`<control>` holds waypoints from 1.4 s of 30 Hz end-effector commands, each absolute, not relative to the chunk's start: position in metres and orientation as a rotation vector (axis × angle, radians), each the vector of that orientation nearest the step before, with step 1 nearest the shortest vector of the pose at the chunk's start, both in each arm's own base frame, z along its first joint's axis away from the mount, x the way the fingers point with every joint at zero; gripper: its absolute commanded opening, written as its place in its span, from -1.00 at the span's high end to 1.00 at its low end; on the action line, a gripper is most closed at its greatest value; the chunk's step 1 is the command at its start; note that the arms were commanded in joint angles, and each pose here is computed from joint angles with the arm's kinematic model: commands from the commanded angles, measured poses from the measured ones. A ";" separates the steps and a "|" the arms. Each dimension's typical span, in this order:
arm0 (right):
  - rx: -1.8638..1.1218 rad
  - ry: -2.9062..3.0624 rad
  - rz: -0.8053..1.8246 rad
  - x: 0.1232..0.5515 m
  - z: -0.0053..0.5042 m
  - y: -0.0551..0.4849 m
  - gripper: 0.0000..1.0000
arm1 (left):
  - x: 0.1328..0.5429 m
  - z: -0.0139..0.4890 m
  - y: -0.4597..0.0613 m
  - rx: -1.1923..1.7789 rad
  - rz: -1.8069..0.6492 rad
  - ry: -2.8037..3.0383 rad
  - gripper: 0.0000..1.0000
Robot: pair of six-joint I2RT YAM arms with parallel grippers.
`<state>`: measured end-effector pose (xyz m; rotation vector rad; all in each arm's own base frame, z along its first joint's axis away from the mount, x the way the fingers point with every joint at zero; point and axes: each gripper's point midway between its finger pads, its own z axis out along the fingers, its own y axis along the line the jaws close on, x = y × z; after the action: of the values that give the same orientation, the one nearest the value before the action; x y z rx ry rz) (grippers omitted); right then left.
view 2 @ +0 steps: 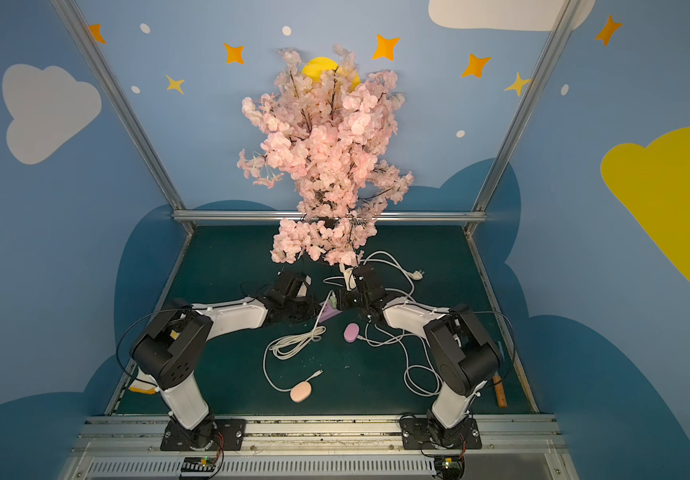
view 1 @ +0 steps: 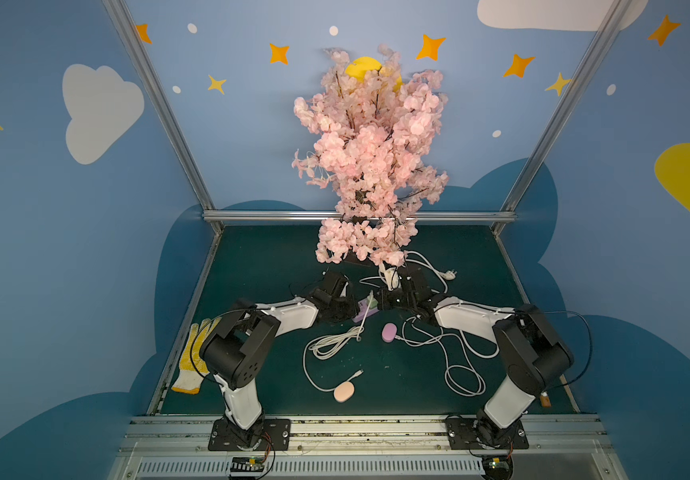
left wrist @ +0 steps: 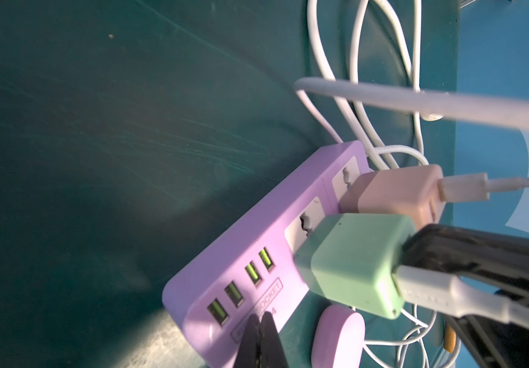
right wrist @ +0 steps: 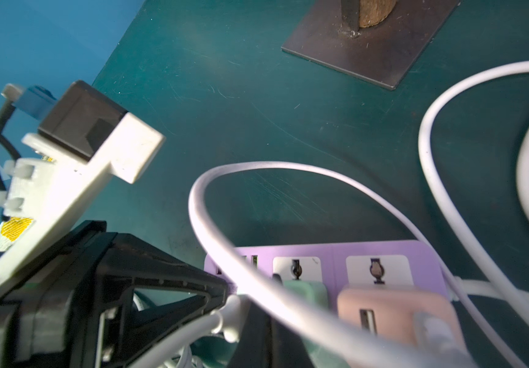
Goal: Charge the bluetooth headset
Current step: Adjust the plug at the socket.
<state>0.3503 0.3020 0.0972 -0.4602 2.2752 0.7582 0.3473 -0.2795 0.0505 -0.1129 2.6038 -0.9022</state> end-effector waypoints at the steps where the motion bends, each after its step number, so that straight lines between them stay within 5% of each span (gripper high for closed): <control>1: -0.468 2.431 0.664 0.320 0.058 0.281 1.00 | 0.342 0.034 -0.273 -0.124 -0.867 2.651 0.87; 23: -0.440 2.493 0.628 0.305 0.030 0.270 1.00 | 0.344 0.035 -0.272 -0.130 -0.879 2.646 0.87; 42: -0.488 2.311 0.646 0.273 0.139 0.252 1.00 | 0.361 0.063 -0.264 -0.123 -0.861 2.589 0.79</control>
<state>0.2916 0.2663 0.1418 -0.4509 2.2673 0.6972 0.3558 -0.2713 0.0514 -0.1330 2.6020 -0.8890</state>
